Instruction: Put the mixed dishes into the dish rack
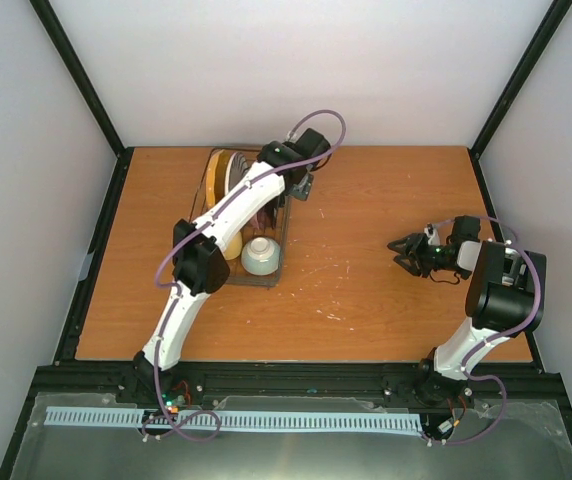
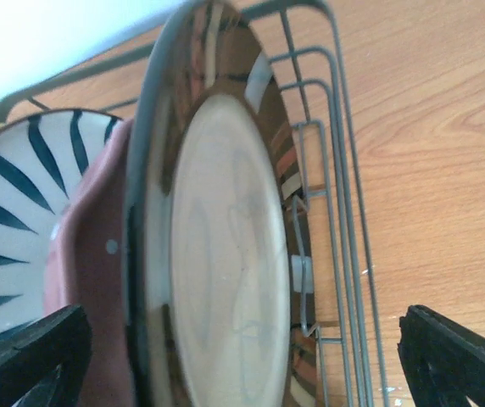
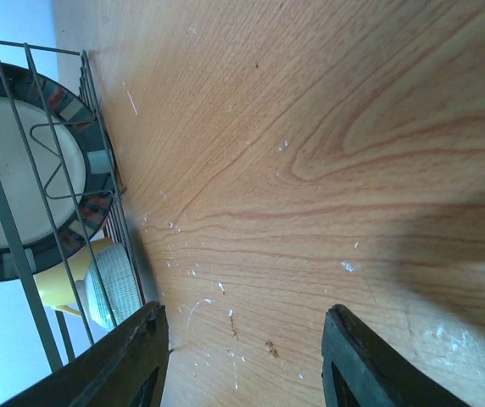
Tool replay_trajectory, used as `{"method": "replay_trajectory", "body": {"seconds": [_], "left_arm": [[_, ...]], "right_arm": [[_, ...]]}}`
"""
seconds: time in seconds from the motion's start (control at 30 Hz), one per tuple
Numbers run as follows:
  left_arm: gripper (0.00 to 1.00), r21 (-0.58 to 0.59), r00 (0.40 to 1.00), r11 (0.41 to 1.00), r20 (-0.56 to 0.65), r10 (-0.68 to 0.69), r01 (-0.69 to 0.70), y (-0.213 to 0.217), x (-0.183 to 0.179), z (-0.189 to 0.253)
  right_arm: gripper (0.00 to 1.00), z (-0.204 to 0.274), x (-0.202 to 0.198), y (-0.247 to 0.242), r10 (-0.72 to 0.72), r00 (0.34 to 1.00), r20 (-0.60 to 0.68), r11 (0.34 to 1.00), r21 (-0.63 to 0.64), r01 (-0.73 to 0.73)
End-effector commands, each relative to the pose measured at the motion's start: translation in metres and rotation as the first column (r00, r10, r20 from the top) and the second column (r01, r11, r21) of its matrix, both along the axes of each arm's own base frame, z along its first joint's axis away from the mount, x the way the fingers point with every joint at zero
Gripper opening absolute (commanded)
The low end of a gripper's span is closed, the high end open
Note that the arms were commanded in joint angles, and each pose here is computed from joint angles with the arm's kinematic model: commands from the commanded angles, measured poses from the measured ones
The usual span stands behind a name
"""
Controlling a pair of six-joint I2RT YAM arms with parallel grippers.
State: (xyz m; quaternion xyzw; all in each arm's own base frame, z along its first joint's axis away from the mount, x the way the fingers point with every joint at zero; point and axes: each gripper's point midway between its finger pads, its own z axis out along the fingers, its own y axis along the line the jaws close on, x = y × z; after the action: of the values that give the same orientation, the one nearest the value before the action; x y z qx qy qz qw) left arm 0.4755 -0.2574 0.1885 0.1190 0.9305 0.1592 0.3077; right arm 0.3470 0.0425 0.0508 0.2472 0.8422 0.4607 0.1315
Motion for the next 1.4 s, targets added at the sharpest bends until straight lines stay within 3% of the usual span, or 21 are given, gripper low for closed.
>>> {"method": "replay_trajectory", "body": {"seconds": [0.0, 0.13, 0.33, 0.47, 0.6, 0.67, 0.8, 0.9, 1.03, 1.13, 1.37], "left_arm": [[1.00, -0.129, 0.980, 0.991, 0.197, -0.012, 0.038, -0.010, 0.010, 0.079], [1.00, -0.262, 0.933, 0.956, 0.358, -0.035, 0.136, -0.025, 0.016, 0.140], [1.00, -0.448, 0.759, 0.786, 0.650, -0.042, 0.427, -0.048, 0.001, 0.268], [1.00, -0.506, 0.680, 0.742, 0.727, 0.092, 0.440, 0.000, -0.009, 0.332], [1.00, -0.610, 0.643, 0.694, 0.715, 0.273, 0.383, 0.082, -0.022, 0.360], [1.00, -0.655, 0.620, 0.664, 0.700, 0.354, 0.361, 0.124, -0.034, 0.355], [1.00, -0.661, 0.514, 0.644, 0.733, 0.444, 0.386, 0.197, -0.079, 0.353], [1.00, -0.658, 0.569, 0.672, 0.713, 0.411, 0.340, 0.223, -0.078, 0.315], [1.00, -0.675, 0.747, 0.728, 0.546, 0.379, 0.125, 0.238, -0.053, 0.225], [1.00, -0.684, 0.742, 0.729, 0.470, 0.479, -0.037, 0.264, -0.050, 0.187], [1.00, -0.714, 0.732, 0.700, 0.473, 0.490, -0.008, 0.289, -0.048, 0.180]], "right_arm": [[0.49, 0.002, 0.003, 0.000, 0.006, 1.000, 0.011, 1.000, -0.007, -0.006], [0.50, 0.007, 0.005, -0.004, 0.006, 1.000, 0.023, 0.999, -0.039, -0.005], [0.50, 0.024, 0.012, -0.010, -0.008, 0.998, 0.069, 0.996, -0.087, 0.014], [0.51, 0.039, 0.020, -0.014, -0.012, 0.994, 0.107, 0.994, -0.111, 0.024], [0.51, 0.060, 0.031, -0.021, -0.002, 0.986, 0.168, 0.986, -0.165, 0.030], [0.51, 0.075, 0.039, -0.028, 0.004, 0.978, 0.207, 0.974, -0.224, 0.044], [0.50, 0.125, 0.063, -0.049, 0.021, 0.950, 0.311, 0.923, -0.371, 0.101], [0.49, 0.170, 0.080, -0.053, 0.076, 0.914, 0.399, 0.853, -0.500, 0.148], [0.49, 0.220, 0.092, -0.030, 0.162, 0.855, 0.494, 0.790, -0.584, 0.188], [0.50, 0.247, 0.091, -0.010, 0.200, 0.807, 0.556, 0.771, -0.597, 0.220], [0.50, 0.264, 0.089, 0.016, 0.258, 0.765, 0.590, 0.746, -0.625, 0.230]]}}
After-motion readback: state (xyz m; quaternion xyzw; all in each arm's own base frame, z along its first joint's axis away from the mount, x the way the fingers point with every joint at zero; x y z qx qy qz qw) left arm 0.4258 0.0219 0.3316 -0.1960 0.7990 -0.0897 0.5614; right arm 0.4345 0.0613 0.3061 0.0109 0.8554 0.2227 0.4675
